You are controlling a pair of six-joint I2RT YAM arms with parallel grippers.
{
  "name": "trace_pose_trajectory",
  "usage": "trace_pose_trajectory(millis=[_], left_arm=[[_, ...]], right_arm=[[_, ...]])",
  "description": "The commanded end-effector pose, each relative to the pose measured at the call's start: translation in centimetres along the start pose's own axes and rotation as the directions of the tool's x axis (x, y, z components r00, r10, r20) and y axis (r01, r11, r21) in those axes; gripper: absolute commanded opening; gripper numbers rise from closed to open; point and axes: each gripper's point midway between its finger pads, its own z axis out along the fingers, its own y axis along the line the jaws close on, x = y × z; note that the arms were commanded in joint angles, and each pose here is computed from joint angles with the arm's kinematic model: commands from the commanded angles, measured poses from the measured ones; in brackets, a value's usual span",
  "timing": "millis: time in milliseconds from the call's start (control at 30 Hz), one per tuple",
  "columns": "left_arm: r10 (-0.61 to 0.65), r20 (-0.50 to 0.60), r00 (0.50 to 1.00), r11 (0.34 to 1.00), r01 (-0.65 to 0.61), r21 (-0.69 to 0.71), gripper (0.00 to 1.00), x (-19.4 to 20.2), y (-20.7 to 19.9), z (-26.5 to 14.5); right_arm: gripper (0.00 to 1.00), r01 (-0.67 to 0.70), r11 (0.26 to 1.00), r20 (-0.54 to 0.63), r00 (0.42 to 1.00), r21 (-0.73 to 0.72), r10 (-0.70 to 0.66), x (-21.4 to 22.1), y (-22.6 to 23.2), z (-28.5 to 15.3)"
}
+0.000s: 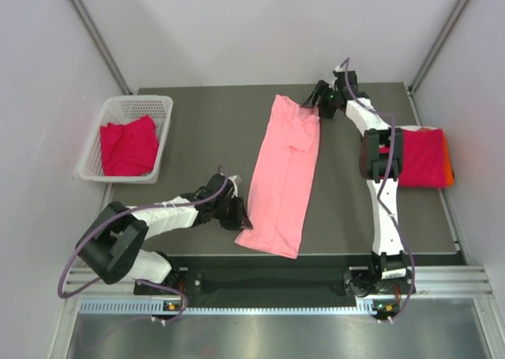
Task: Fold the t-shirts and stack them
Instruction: Fold the tshirt
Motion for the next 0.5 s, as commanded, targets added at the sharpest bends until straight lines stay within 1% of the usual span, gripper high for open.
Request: trace_pose_trajectory(millis=[0,167,267,300,333,367,400,433,467], left_arm=[[-0.034,-0.048,0.998,0.998,0.031,-0.062,0.25,2.6,1.6,0.8],[-0.037,-0.039,0.999,0.999,0.035,-0.039,0.25,2.7,0.3,1.0],[-0.035,-0.033,0.999,0.999,0.033,-0.036,0.25,2.7,-0.1,0.9],[-0.033,-0.031,0.999,0.999,0.032,-0.033,0.27,2.8,-0.3,0.7],[-0.034,-0.029,0.999,0.999,0.033,-0.039,0.28,2.9,-0.2,0.6],[-0.036,-0.028,0.999,0.998,0.034,-0.050,0.29,2.9,0.0,0.4],[-0.031,-0.005,1.000,0.997,0.030,-0.074,0.32,2.6,0.4,0.2],[-0.037,-0.014,0.999,0.993,0.035,-0.116,0.40,2.8,1.1,-0.2],[-0.035,-0.009,0.999,0.990,0.033,-0.140,0.45,2.8,1.4,-0.4]], right_arm=[[0.66,-0.022,1.000,-0.125,0.992,0.013,0.023,3.9,-0.9,1.8],[0.68,-0.020,1.000,-0.115,0.993,-0.019,0.017,3.5,-0.3,1.9],[0.76,0.000,1.000,-0.093,0.996,-0.006,-0.001,2.8,-0.2,1.4],[0.91,0.003,1.000,-0.077,0.997,-0.001,-0.003,2.2,0.0,0.9],[0.96,0.002,1.000,-0.068,0.998,0.002,-0.002,1.8,0.1,0.5],[0.99,-0.002,1.000,-0.059,0.998,0.006,0.003,1.5,0.1,0.1],[1.00,-0.001,1.000,-0.039,0.999,0.022,0.002,0.8,0.3,-0.8],[1.00,0.001,0.999,-0.022,1.000,0.041,-0.001,0.4,0.3,-1.4],[1.00,0.001,0.998,-0.004,1.000,0.066,-0.001,-0.1,-0.1,-2.1]])
